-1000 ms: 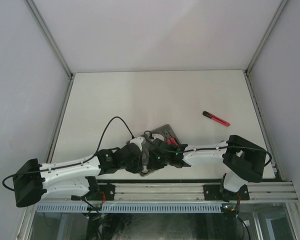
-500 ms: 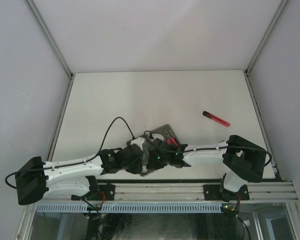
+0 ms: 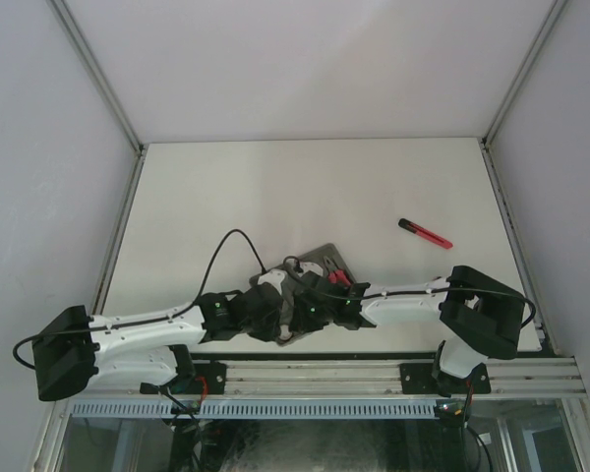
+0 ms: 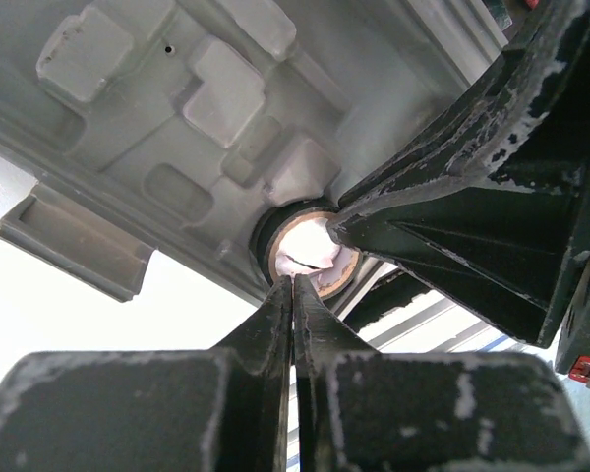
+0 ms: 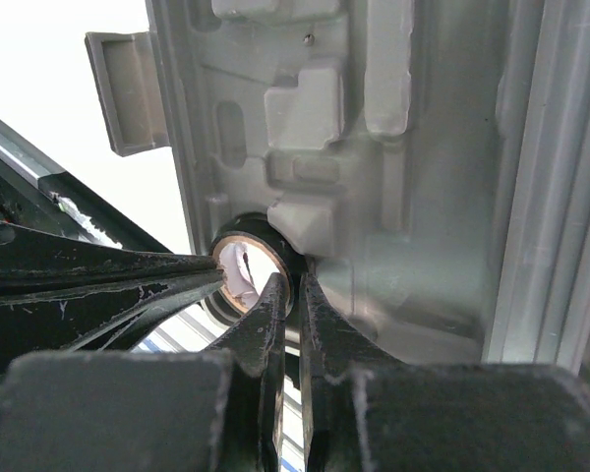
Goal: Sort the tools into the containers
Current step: Adjust the engineering item in the storage box.
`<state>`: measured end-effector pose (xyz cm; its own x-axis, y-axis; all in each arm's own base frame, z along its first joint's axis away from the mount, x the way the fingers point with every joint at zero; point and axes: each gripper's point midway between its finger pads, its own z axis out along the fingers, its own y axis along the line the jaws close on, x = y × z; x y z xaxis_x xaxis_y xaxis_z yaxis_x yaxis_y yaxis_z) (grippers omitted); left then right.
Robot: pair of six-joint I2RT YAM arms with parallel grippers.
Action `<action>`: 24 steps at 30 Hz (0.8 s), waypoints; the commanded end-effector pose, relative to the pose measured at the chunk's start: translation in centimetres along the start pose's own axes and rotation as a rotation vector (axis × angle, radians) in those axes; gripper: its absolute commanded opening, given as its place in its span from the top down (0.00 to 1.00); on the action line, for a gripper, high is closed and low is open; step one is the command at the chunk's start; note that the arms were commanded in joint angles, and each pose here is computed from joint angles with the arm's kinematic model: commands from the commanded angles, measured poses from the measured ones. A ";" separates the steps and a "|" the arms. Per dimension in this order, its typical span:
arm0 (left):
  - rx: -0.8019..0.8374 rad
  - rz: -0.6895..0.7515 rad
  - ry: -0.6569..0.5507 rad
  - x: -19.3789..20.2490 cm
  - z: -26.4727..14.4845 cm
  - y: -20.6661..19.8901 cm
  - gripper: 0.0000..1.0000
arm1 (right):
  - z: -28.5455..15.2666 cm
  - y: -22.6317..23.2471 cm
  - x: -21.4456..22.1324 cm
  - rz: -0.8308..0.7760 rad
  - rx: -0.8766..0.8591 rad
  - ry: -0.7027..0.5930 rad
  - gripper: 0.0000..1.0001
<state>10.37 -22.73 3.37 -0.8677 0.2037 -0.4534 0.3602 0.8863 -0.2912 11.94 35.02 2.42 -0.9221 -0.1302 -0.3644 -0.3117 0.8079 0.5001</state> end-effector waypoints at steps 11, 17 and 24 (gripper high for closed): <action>-0.116 -0.003 0.140 4.6 2.6 3.1 1.00 | -0.1 -0.4 -0.3 -0.010 0.026 -0.022 1.00; -0.121 -0.004 0.163 5.1 2.8 3.2 1.00 | 0.2 -1.7 0.6 0.008 0.073 0.012 1.00; -0.113 -0.001 0.160 4.9 2.8 2.9 1.00 | 0.8 -3.1 2.1 0.018 0.117 0.082 1.00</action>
<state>10.63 -24.18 1.94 -0.8801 0.1820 -0.4385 0.3383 0.8883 -0.3104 11.91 34.66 2.50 -0.9253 -0.1308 -0.3560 -0.3046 0.8155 0.4921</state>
